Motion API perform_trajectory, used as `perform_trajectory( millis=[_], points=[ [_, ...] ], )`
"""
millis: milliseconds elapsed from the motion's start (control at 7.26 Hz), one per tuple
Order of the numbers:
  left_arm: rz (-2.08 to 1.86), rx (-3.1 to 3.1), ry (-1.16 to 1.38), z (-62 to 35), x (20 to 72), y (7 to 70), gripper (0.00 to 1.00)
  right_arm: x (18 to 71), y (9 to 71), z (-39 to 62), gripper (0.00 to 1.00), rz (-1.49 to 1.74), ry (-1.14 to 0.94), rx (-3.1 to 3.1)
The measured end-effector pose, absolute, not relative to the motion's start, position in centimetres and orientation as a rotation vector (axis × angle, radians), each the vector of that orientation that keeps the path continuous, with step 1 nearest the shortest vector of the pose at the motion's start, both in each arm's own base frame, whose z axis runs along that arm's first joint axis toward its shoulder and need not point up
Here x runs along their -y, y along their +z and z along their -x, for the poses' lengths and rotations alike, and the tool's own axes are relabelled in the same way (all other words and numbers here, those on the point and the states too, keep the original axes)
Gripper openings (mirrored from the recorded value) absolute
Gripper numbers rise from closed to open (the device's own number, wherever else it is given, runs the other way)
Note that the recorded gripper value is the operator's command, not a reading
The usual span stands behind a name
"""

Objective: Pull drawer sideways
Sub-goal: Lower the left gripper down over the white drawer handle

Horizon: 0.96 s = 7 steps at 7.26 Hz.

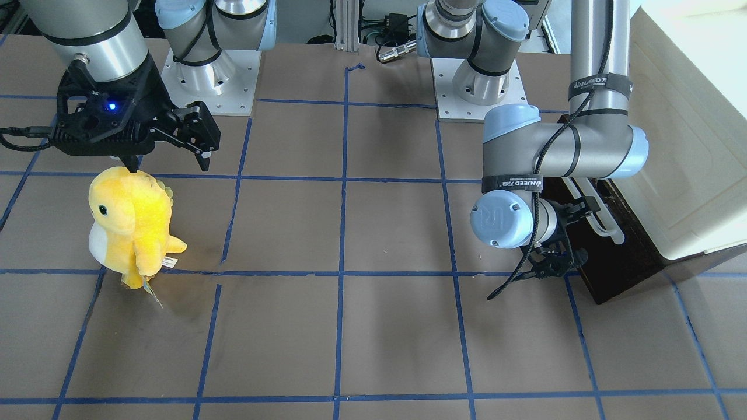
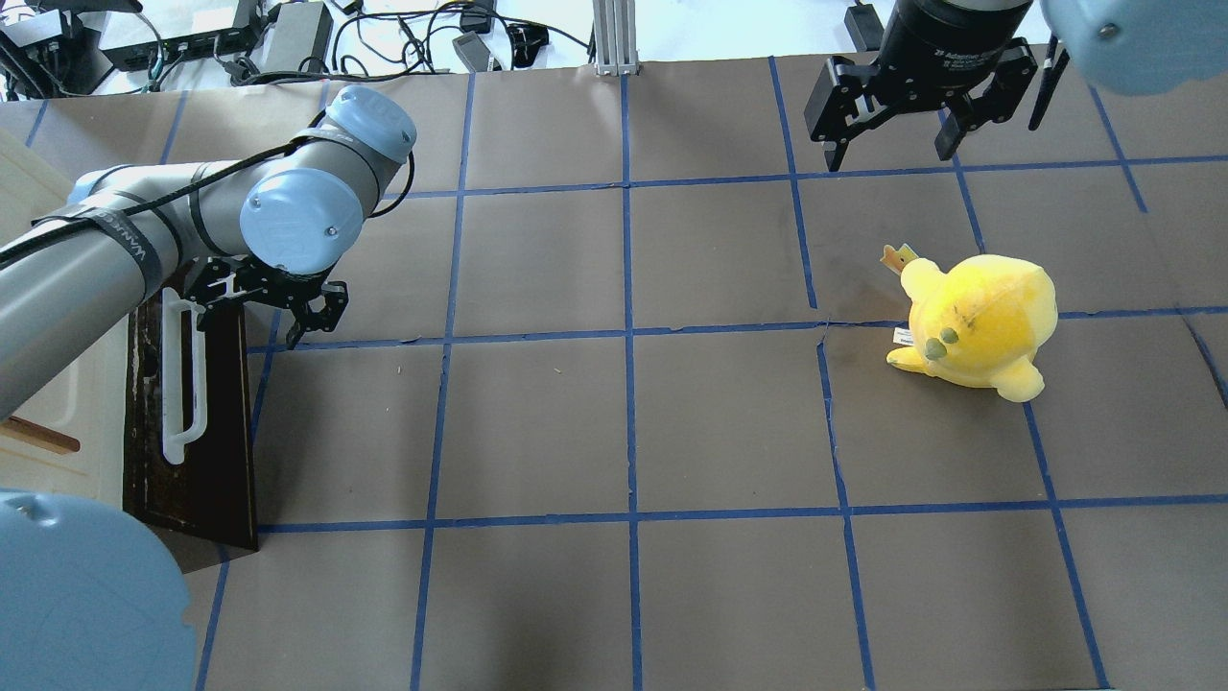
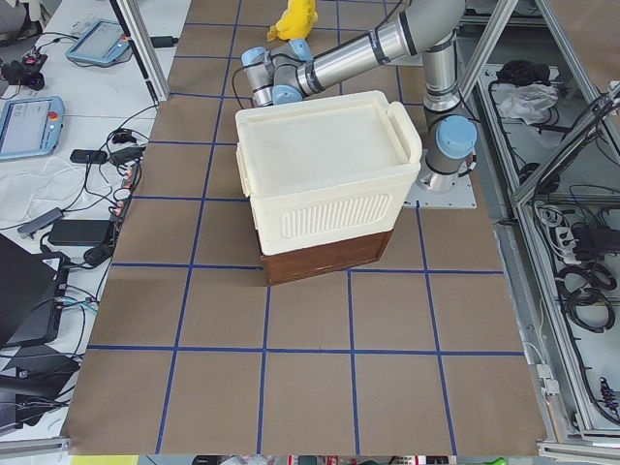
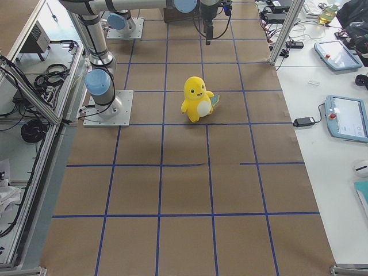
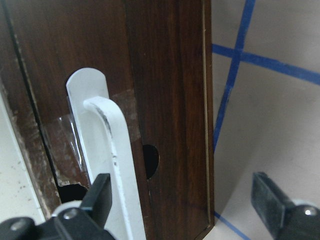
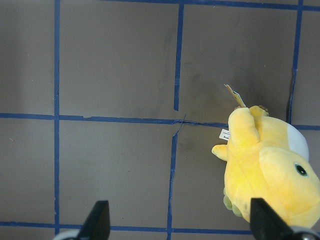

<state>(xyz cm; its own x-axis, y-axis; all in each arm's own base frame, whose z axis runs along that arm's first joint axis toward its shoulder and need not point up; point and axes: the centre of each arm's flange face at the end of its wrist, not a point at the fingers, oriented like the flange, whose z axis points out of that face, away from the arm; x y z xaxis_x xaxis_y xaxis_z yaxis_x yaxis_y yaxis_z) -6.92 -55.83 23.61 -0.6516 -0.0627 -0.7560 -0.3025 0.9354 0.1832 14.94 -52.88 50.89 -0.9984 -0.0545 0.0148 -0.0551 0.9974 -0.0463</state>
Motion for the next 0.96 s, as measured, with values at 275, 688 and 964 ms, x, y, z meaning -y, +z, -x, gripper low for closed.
perform_trajectory(
  millis=[275,688,964],
  points=[
    [0.174,-2.182,0.446,6.93,55.79,22.68,1.00,52.88,50.89,-14.94,1.00,-0.086,0.073,3.126],
    [0.050,-2.046,0.437,6.65,56.71,22.01,1.00,52.88,50.89,-14.94,1.00,-0.086,0.073,3.126],
    [0.061,-2.074,0.453,7.16,56.05,22.22,1.00,52.88,50.89,-14.94,1.00,-0.087,0.073,3.126]
  ],
)
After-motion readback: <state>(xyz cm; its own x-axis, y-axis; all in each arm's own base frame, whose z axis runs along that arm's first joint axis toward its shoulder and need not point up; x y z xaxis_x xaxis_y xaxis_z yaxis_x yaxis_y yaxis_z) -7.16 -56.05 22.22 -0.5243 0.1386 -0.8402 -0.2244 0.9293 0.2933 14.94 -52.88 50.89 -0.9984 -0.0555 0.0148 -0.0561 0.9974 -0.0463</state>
